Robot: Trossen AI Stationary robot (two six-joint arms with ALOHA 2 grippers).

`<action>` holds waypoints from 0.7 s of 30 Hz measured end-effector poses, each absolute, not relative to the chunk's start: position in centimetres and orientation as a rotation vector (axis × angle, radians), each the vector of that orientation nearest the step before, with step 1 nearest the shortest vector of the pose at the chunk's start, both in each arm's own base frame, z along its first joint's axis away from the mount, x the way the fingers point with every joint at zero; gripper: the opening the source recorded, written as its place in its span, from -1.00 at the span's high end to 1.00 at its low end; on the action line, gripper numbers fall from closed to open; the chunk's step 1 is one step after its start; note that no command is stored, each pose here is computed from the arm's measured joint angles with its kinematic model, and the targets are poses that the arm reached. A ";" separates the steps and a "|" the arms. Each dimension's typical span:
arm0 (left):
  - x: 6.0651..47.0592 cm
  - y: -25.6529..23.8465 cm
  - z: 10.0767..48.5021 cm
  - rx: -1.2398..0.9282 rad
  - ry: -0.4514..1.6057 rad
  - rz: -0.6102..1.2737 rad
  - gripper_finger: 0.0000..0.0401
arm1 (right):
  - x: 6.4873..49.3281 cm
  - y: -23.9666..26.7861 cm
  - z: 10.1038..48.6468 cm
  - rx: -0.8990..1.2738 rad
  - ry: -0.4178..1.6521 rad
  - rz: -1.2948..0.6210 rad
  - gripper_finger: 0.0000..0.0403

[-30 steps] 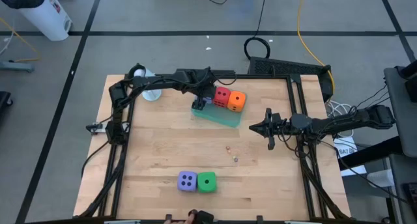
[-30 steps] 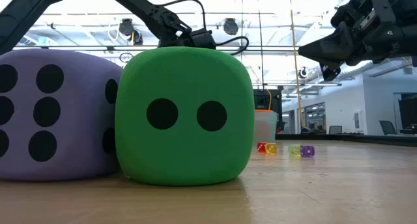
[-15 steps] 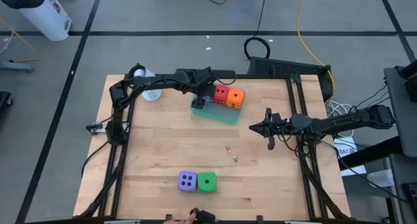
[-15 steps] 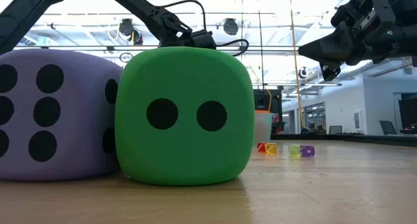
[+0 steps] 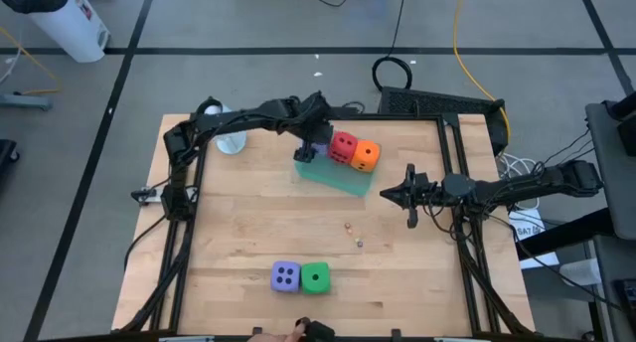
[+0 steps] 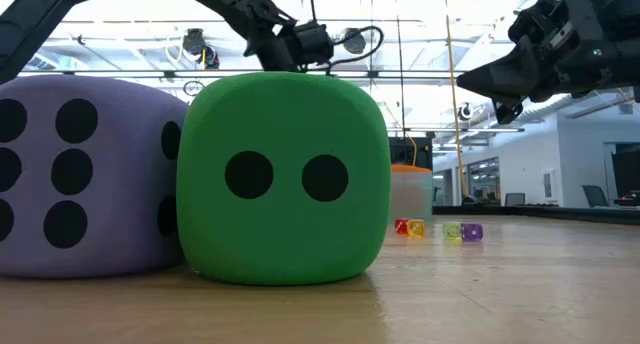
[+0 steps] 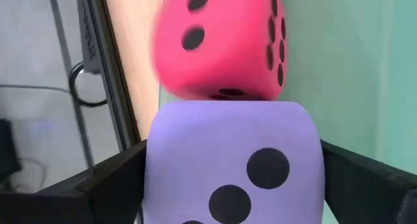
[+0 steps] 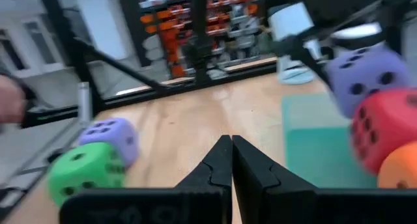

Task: Pick & Place Dice
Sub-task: Put the top large purple die into the green bin

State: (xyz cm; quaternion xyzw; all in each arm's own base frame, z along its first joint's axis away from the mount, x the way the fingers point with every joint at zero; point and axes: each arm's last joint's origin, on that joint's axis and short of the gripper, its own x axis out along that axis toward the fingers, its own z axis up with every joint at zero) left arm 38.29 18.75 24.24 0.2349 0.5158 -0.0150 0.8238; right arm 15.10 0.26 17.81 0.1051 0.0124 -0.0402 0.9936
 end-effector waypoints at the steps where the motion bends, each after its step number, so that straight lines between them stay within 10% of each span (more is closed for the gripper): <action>1: 38.2 18.9 24.4 0.485 1.091 -0.038 -0.99 | 15.1 0.2 17.8 0.199 0.025 -0.115 1.00; 21: 37.0 22.1 20.5 0.380 1.175 -0.110 -0.98 | 20.1 -1.7 18.5 0.128 0.091 -0.205 1.00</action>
